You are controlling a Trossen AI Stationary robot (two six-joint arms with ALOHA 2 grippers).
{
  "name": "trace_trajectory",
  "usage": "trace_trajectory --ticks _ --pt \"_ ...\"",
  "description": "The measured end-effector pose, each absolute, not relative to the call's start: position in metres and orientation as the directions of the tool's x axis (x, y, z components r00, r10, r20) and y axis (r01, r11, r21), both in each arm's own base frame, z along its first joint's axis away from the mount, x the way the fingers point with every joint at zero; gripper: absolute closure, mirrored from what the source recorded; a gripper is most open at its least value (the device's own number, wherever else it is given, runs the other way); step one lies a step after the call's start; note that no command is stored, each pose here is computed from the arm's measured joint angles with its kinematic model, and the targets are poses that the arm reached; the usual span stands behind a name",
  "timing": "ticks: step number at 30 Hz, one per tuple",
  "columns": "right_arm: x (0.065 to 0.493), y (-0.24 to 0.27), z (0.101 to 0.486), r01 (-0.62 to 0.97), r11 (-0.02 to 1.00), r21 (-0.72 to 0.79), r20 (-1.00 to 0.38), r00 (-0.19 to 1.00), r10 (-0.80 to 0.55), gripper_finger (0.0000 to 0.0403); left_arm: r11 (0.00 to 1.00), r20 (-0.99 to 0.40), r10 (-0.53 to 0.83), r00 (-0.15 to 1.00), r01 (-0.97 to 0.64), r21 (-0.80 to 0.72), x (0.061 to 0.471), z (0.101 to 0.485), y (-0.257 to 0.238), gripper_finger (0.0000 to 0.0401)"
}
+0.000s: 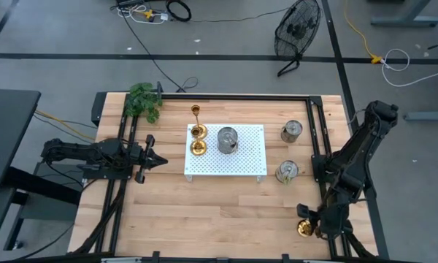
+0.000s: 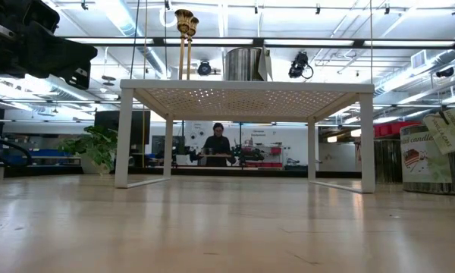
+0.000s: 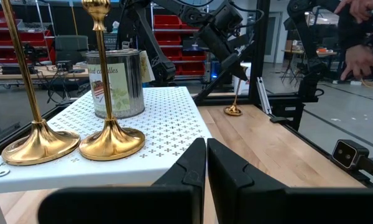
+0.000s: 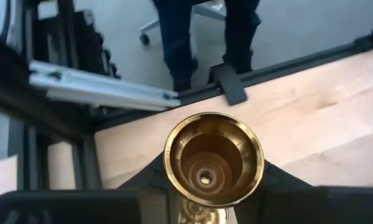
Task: Pick & Place candle stick holders
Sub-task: Put the golden candle holder on the shelf
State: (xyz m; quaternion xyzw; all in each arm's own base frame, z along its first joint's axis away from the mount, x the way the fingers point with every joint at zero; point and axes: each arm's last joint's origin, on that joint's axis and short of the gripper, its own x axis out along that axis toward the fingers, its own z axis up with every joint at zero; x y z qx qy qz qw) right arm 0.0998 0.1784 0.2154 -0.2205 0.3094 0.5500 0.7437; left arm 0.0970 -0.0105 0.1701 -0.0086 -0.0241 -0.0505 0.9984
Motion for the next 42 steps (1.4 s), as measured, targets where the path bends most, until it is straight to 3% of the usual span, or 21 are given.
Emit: trace_trajectory --ticks 9,18,27,42 --pt "0.116 0.174 0.229 -0.926 0.378 -0.001 -0.636 0.293 0.714 0.0300 0.995 0.049 -0.100 0.994 0.101 -0.015 0.097 0.170 -0.011 0.0383" --pt "0.136 0.159 0.252 -0.841 0.537 -0.066 -0.588 0.468 0.660 0.0301 0.995 0.049 -0.100 0.994 0.101 -0.015 0.097 0.170 -0.011 0.0383" --pt "0.159 0.145 0.283 -0.748 0.663 -0.030 -0.519 0.579 0.629 0.0299 0.995 0.049 -0.100 0.994 0.101 -0.015 0.097 0.170 -0.011 0.0383" --pt "0.200 0.123 0.331 -0.598 0.801 -0.028 -0.539 0.684 0.492 0.0301 0.995 0.049 -0.100 0.994 0.101 -0.015 0.097 0.170 -0.011 0.0383"
